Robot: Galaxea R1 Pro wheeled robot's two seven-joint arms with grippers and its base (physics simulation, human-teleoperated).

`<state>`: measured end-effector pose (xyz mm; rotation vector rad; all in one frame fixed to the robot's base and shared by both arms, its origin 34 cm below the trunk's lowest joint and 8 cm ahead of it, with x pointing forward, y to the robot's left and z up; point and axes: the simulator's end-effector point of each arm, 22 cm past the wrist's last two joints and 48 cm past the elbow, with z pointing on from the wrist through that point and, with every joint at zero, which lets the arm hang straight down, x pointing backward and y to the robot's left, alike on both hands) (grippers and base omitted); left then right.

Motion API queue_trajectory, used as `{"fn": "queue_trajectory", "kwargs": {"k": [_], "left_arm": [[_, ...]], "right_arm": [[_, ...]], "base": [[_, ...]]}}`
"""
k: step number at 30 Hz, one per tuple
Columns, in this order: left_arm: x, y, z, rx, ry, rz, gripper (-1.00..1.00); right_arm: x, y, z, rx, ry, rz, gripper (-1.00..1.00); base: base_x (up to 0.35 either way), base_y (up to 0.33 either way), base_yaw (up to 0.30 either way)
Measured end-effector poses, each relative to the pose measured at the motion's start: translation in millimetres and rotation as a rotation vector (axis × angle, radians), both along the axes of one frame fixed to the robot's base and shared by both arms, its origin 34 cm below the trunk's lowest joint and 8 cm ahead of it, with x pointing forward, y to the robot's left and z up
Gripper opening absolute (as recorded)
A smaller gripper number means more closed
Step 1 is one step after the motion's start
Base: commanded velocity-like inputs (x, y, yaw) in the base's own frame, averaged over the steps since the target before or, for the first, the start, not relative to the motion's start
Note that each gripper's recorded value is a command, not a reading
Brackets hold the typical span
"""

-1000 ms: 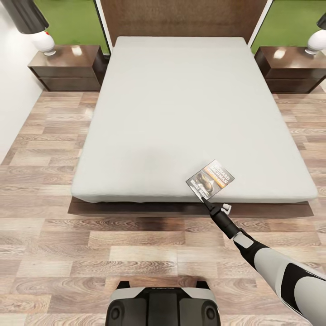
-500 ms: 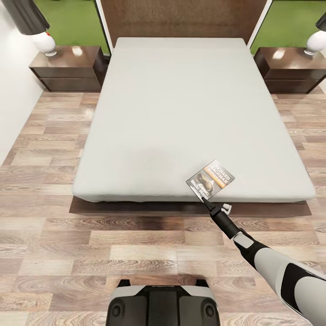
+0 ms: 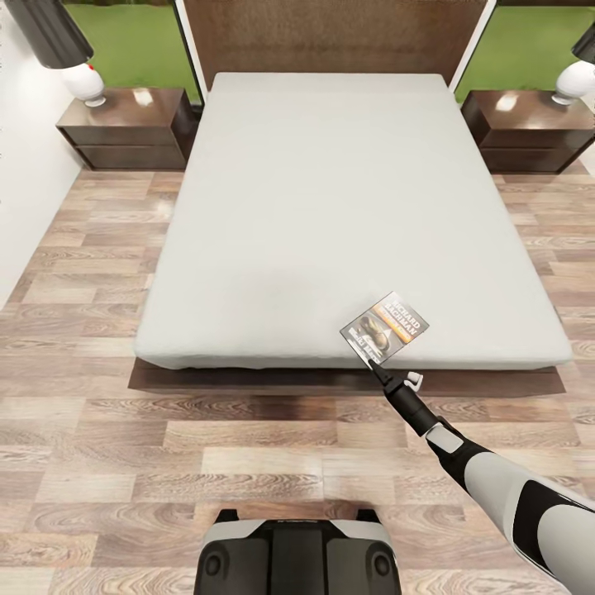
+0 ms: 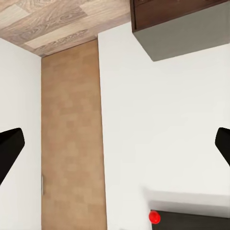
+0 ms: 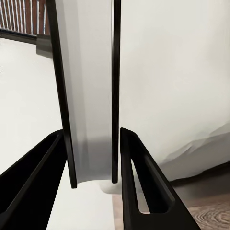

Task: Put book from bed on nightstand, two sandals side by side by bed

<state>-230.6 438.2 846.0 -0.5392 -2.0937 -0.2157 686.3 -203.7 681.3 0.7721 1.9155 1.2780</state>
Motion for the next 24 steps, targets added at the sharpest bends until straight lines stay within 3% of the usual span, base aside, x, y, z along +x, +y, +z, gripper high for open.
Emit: {"fn": "queue_trajectory", "kwargs": {"k": [24], "left_arm": [[5.2,1.5,-10.8,0.014,-0.038,0.007,1.00]], "right_arm": [[10.9,0.5,21.1,-0.002,-0.036,0.002,-1.00]], "base": [[0.000,0.000,0.000]]}}
